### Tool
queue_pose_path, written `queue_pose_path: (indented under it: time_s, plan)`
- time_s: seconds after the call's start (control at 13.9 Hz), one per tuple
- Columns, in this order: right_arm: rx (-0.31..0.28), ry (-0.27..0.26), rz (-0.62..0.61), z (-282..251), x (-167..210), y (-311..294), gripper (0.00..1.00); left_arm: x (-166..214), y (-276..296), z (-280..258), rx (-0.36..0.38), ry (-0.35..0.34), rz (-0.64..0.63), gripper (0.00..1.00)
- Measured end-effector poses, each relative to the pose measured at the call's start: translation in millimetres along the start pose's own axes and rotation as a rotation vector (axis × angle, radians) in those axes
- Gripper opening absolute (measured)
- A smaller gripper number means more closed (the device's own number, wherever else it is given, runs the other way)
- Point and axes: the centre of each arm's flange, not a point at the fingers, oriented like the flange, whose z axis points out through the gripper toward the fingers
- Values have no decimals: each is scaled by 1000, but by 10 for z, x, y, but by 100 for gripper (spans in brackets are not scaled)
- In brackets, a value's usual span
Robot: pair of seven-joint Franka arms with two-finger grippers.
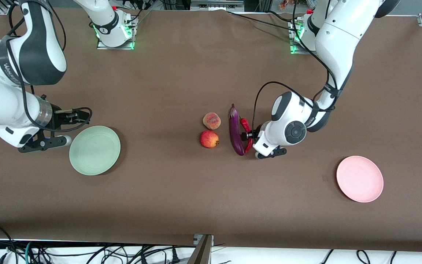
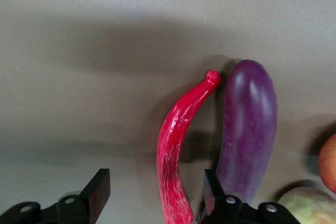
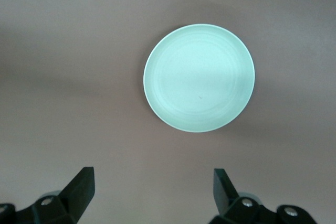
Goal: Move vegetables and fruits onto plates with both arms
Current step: 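Reach the left gripper to the red chili while the right gripper moves out, then grasp the chili with the left gripper while the right gripper reaches the peach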
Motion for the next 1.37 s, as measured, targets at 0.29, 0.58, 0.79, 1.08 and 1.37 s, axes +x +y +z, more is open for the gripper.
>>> queue_pose_path:
  time_s: [0.29,0.58,0.79,1.08,1.37]
  plan:
    - [43,27,74,29,82,-291,100,4,9,156,6,-8,-26,58]
    - [59,70,166,227,279,-905,100,-8,24,206,10,-13,-53,17]
    - [80,85,273,571,452,-1468,100,36,-54,132,27,-24,-92,17]
    - [127,118,408,1100,594,-2348,100,263,-600,-579,82,-28,-149,16]
    - [148,145,469,1664,515,-3313,100,581,-1428,-1185,124,18,-120,16]
